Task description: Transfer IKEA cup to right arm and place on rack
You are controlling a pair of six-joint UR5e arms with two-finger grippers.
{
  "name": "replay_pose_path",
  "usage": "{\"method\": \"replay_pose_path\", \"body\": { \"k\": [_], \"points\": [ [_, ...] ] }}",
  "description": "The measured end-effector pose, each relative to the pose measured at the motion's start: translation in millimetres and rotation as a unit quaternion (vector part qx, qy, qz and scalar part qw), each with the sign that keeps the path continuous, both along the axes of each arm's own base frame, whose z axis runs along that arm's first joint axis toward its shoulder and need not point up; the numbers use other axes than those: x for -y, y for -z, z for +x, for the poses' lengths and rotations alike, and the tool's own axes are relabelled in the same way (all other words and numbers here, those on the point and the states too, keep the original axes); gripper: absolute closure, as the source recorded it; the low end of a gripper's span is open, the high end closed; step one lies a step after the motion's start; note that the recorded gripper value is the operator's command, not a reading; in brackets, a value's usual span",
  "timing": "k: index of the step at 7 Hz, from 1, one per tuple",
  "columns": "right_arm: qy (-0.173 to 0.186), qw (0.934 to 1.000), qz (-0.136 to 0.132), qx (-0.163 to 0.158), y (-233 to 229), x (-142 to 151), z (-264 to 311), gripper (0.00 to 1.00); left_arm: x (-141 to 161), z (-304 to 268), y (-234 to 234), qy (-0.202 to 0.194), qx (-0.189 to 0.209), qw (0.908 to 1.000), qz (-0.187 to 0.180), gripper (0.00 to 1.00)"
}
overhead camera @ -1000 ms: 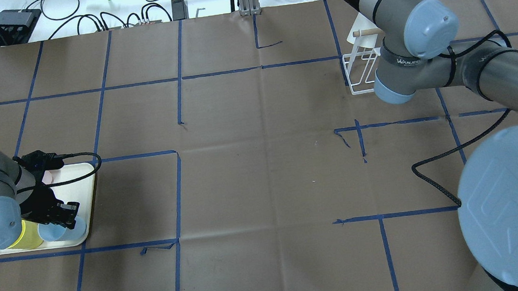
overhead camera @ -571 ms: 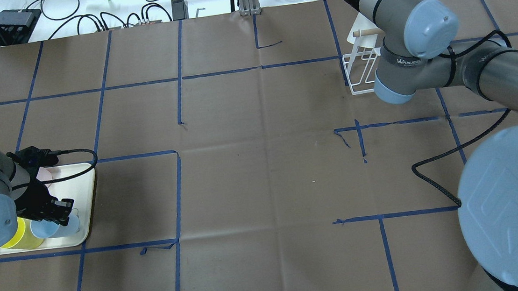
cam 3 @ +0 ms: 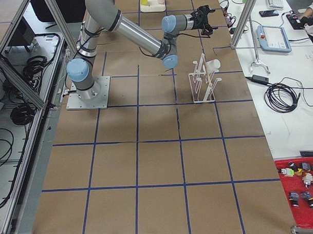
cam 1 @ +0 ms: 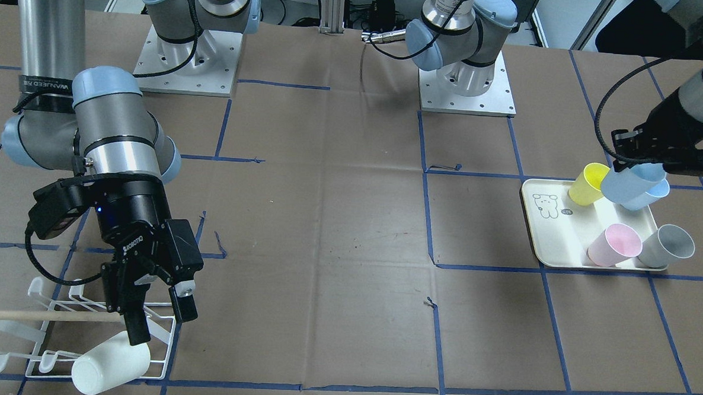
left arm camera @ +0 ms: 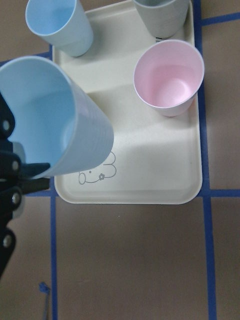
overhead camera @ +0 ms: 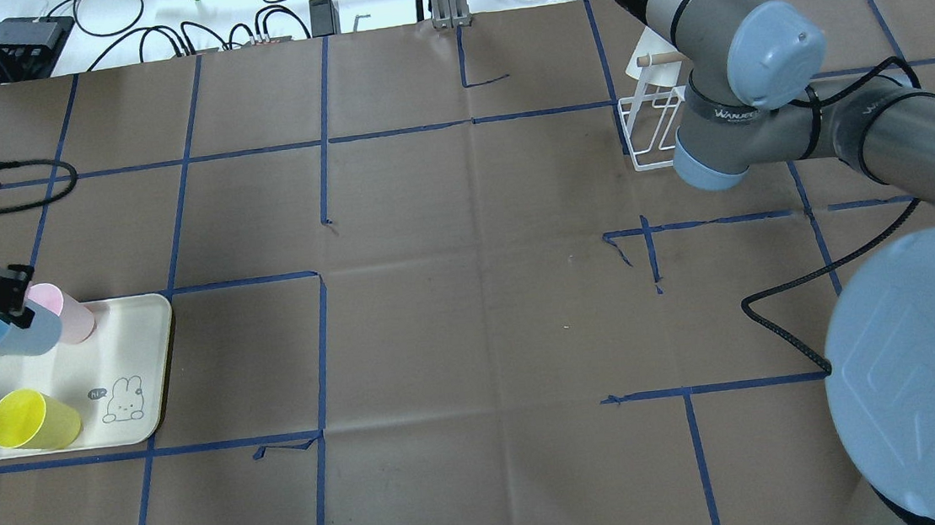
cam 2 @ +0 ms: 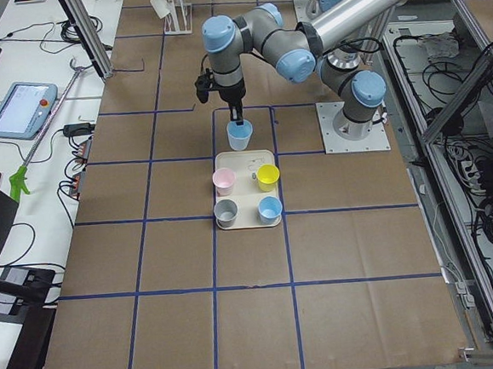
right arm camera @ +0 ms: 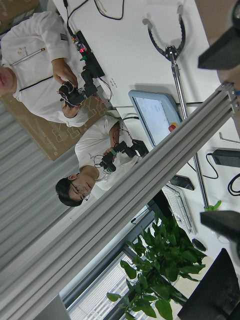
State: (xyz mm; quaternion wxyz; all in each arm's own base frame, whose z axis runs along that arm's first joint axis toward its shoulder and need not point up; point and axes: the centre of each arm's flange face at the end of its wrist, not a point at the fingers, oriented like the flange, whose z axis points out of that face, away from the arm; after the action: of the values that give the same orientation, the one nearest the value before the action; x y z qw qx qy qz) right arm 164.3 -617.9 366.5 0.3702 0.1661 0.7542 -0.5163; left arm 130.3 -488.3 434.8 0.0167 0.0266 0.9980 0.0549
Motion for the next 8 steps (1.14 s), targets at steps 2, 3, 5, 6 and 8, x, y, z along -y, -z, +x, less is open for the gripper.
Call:
{"method": "replay_pose_path", "body": {
  "k": [2, 3, 5, 6, 8],
  "points": [
    [0.005, 0.9909, 0.060, 0.121, 2, -16, 28, 0.00, 35, -6, -26, 0.018, -0.018, 0.9994, -0.025, 1.00],
    [0.011, 0.9818, 0.087, 0.169, 0, -29, 38, 0.00, 51, -12, -28, 0.027, -0.043, 0.9970, -0.058, 1.00],
    [0.031, 0.9595, 0.149, 0.237, 10, -76, 40, 0.00, 80, -33, -30, 0.056, -0.112, 0.9791, -0.161, 1.00],
    [0.044, 0.9454, 0.176, 0.271, 23, -99, 36, 0.00, 95, -47, -33, 0.074, -0.147, 0.9617, -0.219, 1.00],
    [0.055, 0.9279, 0.195, 0.313, 38, -123, 36, 0.00, 111, -84, -41, 0.124, -0.211, 0.9144, -0.323, 1.00]
  ]
}}
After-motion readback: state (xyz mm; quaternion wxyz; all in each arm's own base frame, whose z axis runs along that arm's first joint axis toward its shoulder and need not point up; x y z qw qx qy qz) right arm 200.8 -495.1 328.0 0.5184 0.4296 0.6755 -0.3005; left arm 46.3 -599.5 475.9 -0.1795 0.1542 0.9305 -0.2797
